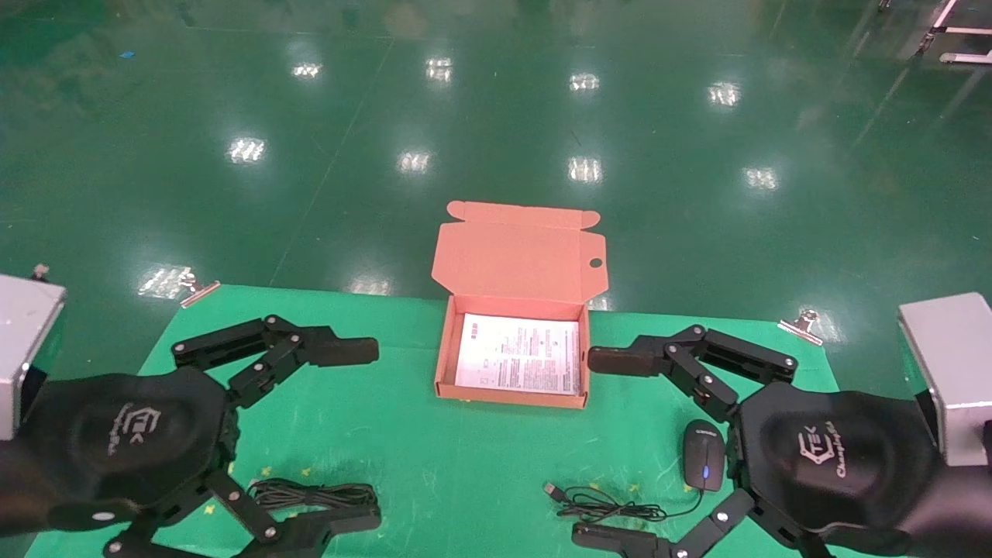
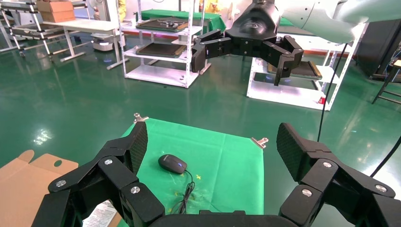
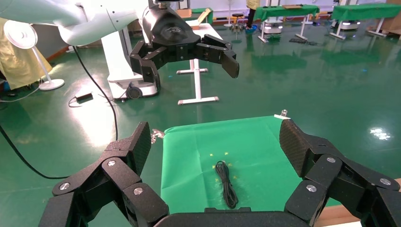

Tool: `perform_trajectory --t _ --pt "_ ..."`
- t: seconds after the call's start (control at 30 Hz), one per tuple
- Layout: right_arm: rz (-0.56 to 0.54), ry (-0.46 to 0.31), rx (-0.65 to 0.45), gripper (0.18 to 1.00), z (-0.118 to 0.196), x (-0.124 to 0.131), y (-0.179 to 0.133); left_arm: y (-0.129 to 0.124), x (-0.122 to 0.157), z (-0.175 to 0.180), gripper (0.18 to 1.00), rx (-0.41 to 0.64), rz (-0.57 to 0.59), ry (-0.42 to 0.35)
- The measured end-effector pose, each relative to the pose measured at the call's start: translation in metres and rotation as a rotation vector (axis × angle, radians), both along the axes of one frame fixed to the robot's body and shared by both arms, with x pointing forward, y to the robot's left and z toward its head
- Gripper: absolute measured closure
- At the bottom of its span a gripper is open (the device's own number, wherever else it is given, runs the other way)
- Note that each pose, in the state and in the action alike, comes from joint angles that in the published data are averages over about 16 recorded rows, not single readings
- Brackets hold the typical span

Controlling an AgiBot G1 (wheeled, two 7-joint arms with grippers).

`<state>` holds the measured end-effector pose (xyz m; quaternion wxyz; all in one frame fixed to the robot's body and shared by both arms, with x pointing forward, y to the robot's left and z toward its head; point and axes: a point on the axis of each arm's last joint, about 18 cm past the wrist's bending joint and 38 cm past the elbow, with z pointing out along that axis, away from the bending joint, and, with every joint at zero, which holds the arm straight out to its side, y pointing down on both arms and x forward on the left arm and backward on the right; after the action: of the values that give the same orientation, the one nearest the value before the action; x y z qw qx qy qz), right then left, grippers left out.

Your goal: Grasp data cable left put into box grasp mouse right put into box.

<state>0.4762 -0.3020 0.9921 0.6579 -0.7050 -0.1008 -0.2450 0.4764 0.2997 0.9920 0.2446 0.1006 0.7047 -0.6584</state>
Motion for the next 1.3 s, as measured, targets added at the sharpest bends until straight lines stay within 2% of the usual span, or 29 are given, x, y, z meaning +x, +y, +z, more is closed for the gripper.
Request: perform_trajectory --t 0.53,0.83,1.0,1.3 --pt "-0.001 -0.002 -0.003 0.178 0.000 0.000 0.000 0.000 0.000 0.000 0.184 0.000 -0.002 -0.001" --pt "-0.022 -0.045 -0.068 0.178 0.000 0.001 0.000 -0.004 0.005 -0.003 0.184 0.025 0.004 -0.006" --pt "-0.047 -0.093 -0.154 0.178 -0.001 0.004 0.001 -0.008 0.012 -0.007 0.184 0.090 0.026 -0.017" --pt "-0.099 -0.216 -0.371 0.178 -0.002 0.020 0.005 -0.014 0.031 -0.013 0.184 0.300 0.099 -0.051"
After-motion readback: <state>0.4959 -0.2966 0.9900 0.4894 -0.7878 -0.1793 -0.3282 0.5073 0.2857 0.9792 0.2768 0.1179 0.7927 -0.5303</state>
